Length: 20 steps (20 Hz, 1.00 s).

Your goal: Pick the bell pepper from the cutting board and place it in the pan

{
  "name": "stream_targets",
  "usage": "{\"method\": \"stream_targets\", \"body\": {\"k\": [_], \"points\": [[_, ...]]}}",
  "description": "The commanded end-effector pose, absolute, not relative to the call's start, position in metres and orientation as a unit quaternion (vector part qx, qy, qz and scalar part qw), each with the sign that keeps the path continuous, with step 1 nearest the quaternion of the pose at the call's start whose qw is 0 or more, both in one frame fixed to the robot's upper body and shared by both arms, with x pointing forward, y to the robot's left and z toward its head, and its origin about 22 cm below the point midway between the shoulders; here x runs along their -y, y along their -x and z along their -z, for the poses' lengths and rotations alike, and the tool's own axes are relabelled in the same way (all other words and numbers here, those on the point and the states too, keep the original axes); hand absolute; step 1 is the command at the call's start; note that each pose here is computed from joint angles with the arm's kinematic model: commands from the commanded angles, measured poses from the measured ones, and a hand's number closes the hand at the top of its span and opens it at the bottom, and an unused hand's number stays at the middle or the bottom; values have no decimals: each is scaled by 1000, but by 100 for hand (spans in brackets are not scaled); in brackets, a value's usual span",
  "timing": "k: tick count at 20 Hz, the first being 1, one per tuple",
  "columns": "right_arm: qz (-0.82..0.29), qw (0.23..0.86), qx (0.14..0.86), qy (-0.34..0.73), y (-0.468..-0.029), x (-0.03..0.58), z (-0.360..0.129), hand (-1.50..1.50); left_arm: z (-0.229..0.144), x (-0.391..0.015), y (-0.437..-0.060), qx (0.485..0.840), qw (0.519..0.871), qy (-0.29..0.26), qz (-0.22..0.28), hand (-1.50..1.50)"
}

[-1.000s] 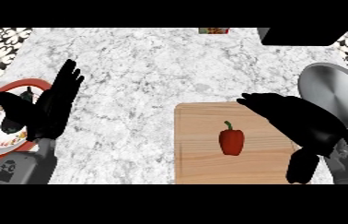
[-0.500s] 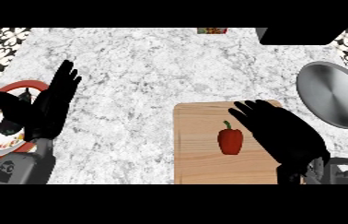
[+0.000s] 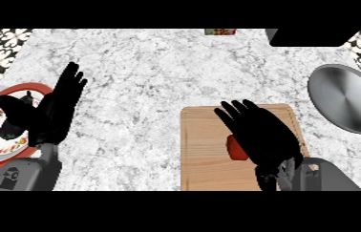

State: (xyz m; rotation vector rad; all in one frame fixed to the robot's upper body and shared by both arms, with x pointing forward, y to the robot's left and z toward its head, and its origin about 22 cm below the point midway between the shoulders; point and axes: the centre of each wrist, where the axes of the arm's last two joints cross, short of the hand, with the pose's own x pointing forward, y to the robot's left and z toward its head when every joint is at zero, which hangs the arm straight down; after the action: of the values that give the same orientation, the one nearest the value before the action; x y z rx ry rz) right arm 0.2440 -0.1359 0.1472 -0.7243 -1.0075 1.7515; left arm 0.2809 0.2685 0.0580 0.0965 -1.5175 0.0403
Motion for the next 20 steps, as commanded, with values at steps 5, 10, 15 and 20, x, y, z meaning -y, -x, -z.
{"method": "stream_targets", "body": {"k": [5, 10, 15, 20], "points": [[-726, 486, 364, 325, -259, 115, -109, -150, -53, -277, -274, 688, 725, -39, -15, 0], [-721, 496, 375, 306, -270, 125, -105, -150, -61, -285, -288, 690, 722, -45, -15, 0], [-732, 496, 344, 316, -271, 138, -80, -150, -66, -282, -292, 687, 725, -43, -21, 0], [-732, 489, 361, 308, -275, 141, -75, -150, -53, -269, -281, 691, 721, -43, -16, 0]]}}
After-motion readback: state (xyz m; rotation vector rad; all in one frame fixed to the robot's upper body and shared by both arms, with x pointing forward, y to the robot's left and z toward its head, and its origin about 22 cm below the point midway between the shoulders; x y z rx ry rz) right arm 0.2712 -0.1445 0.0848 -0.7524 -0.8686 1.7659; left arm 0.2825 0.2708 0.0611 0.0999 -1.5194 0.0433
